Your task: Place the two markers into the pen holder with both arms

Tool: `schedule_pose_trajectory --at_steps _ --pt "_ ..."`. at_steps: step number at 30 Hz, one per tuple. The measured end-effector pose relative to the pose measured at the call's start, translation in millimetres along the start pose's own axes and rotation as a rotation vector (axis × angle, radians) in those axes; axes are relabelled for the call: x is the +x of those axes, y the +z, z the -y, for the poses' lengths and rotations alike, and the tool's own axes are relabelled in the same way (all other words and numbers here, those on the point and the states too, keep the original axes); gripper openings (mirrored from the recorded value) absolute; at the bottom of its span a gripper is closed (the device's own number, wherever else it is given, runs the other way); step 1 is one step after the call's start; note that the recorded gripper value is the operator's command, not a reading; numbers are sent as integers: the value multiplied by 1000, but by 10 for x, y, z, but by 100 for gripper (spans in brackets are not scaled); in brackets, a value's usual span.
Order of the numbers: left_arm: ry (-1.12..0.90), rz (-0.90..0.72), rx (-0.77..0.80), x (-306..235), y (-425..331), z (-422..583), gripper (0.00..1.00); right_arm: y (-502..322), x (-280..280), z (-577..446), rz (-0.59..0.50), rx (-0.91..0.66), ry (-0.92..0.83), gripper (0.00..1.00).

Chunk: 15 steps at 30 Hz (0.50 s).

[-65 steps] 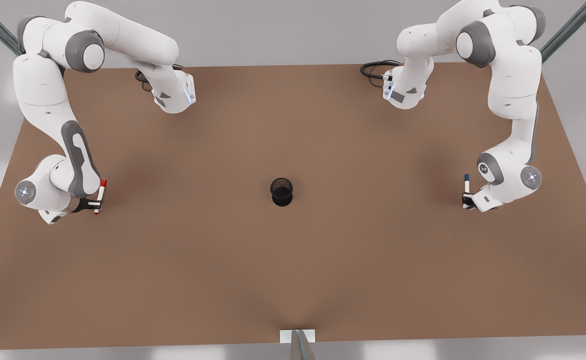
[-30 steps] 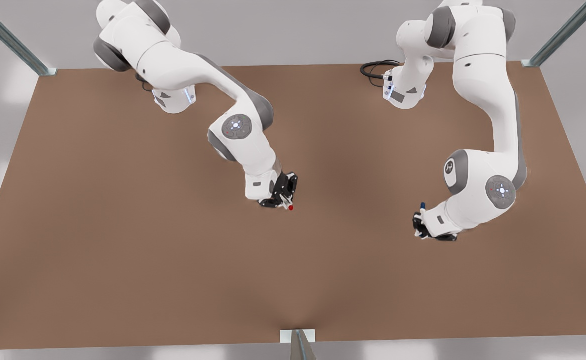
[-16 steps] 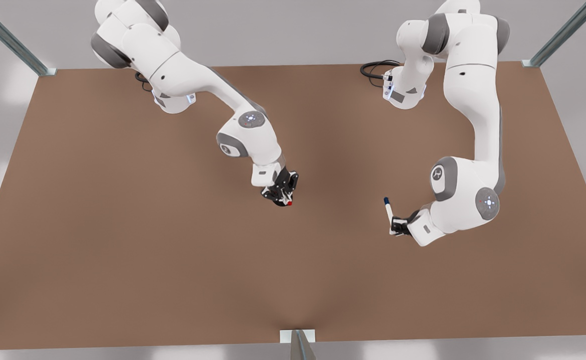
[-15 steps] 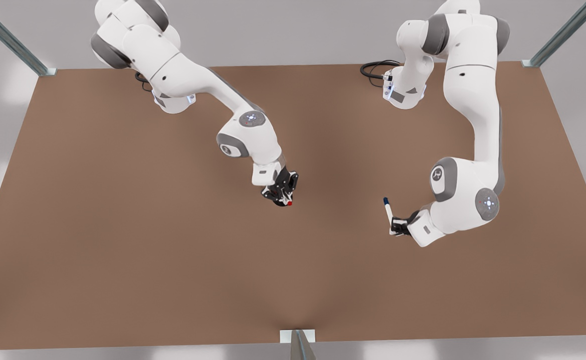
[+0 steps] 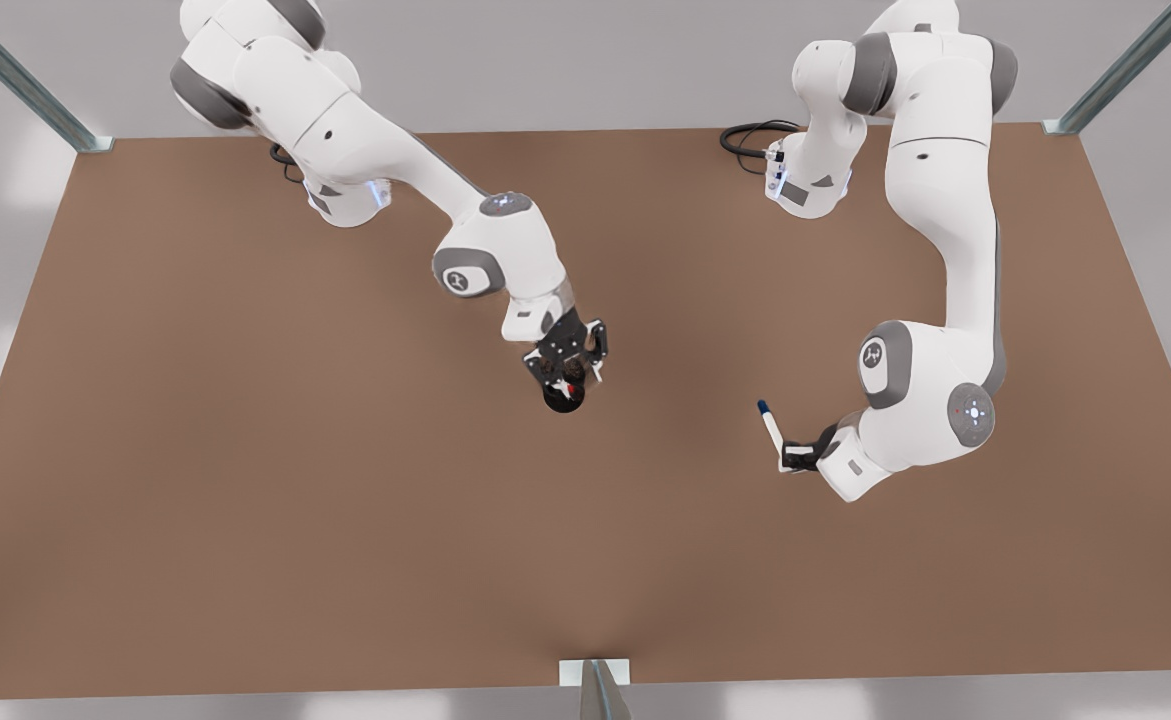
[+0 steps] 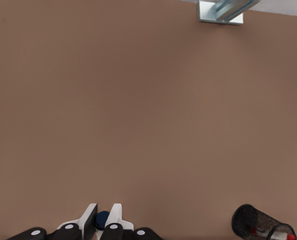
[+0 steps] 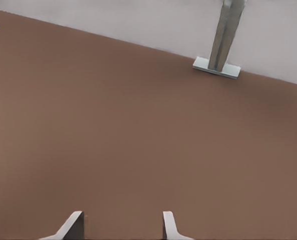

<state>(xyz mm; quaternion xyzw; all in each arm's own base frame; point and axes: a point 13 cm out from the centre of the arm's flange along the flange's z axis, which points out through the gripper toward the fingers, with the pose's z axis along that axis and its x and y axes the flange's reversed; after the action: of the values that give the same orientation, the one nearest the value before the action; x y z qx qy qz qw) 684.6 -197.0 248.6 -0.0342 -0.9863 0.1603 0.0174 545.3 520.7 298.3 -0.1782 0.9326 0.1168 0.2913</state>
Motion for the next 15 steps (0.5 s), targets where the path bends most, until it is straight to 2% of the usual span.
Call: schedule_pose_trajectory --at_steps 1,2,3,4,6,7,10,12,15 --pt "-2 2 1 -1 -8 12 21 -503 -702 90 64 0 110 100" --pt "-1 8 2 -10 -45 56 21 -955 -1326 595 106 40 257 100" --pt "10 13 9 -14 -77 177 21 -1216 -1663 1456 109 131 406 100" --pt "45 22 20 -7 -103 497 21 -1469 -1743 2273 96 256 518 100" --pt "137 50 37 62 -56 1316 21 -1956 -1321 3629 -20 419 726 100" --pt "173 75 42 80 -10 1617 21 -2053 -846 4110 -123 461 803 100" --pt "215 141 101 108 139 2168 21 -2238 61 4963 -328 476 926 100" --pt "204 134 206 379 385 2583 21 -2262 142 5149 -379 446 916 100" --pt "79 119 433 821 667 3094 21 -2085 -45 4665 -438 371 755 100"
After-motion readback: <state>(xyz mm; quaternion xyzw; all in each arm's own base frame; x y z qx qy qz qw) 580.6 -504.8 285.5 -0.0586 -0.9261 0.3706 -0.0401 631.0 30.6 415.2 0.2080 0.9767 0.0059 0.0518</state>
